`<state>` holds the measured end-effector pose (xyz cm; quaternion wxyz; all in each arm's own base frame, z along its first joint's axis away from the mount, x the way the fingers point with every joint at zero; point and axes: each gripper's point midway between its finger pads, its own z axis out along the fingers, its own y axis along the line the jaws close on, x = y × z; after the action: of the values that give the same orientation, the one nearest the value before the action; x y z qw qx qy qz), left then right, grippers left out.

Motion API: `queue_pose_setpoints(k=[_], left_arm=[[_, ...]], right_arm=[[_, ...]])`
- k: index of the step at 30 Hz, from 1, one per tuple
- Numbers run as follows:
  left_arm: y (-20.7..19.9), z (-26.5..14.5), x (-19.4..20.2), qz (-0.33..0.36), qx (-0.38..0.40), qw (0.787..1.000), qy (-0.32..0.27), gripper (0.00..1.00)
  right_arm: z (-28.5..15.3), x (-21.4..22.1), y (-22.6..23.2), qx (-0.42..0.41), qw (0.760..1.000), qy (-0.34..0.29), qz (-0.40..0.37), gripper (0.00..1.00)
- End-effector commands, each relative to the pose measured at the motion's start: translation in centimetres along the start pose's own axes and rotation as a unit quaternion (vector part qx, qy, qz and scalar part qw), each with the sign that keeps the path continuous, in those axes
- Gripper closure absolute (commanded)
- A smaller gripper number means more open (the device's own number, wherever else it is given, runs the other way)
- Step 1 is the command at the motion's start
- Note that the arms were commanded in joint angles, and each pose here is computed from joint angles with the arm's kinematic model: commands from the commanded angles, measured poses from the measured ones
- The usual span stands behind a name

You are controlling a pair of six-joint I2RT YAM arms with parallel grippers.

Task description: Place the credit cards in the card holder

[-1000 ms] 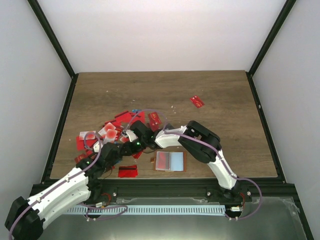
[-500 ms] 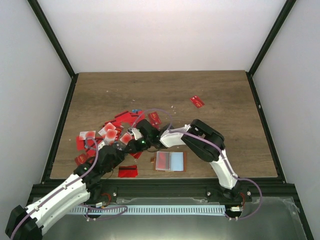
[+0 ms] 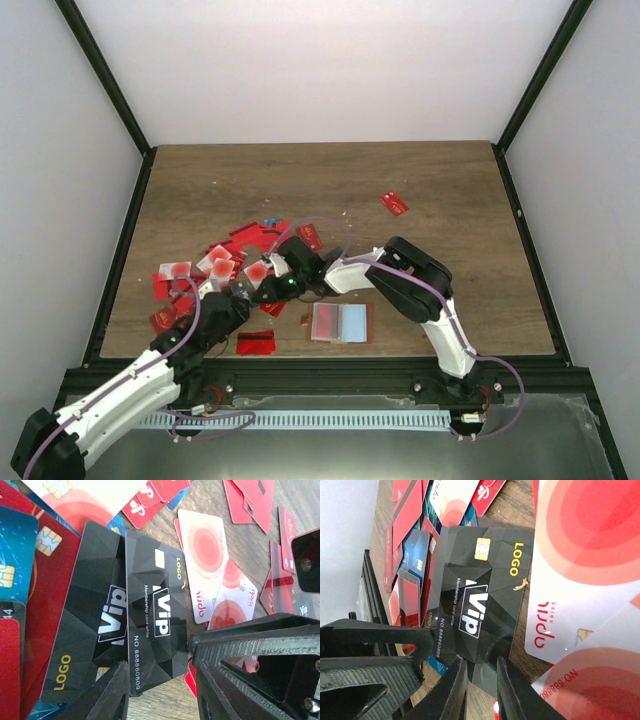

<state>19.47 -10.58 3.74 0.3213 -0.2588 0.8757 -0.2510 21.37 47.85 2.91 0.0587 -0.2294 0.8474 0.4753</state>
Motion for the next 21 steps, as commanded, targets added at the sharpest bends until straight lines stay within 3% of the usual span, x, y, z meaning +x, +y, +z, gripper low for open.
queue_pose_setpoints(k=[1,14,21], left_arm=[[-3.2,0.0,0.0,0.001,0.077,0.997,0.005,0.62],[-4.8,-0.1,0.0,0.015,0.126,0.992,0.0,0.69],[-4.0,0.3,0.0,0.02,0.103,0.994,0.0,0.71]], right_arm=[[0.5,3.2,-2.1,0.031,0.998,0.043,0.034,0.81],[0.0,3.2,-1.8,0.006,0.998,0.04,0.048,0.83],[-0.4,2.9,-2.0,0.005,0.998,0.035,0.054,0.84]])
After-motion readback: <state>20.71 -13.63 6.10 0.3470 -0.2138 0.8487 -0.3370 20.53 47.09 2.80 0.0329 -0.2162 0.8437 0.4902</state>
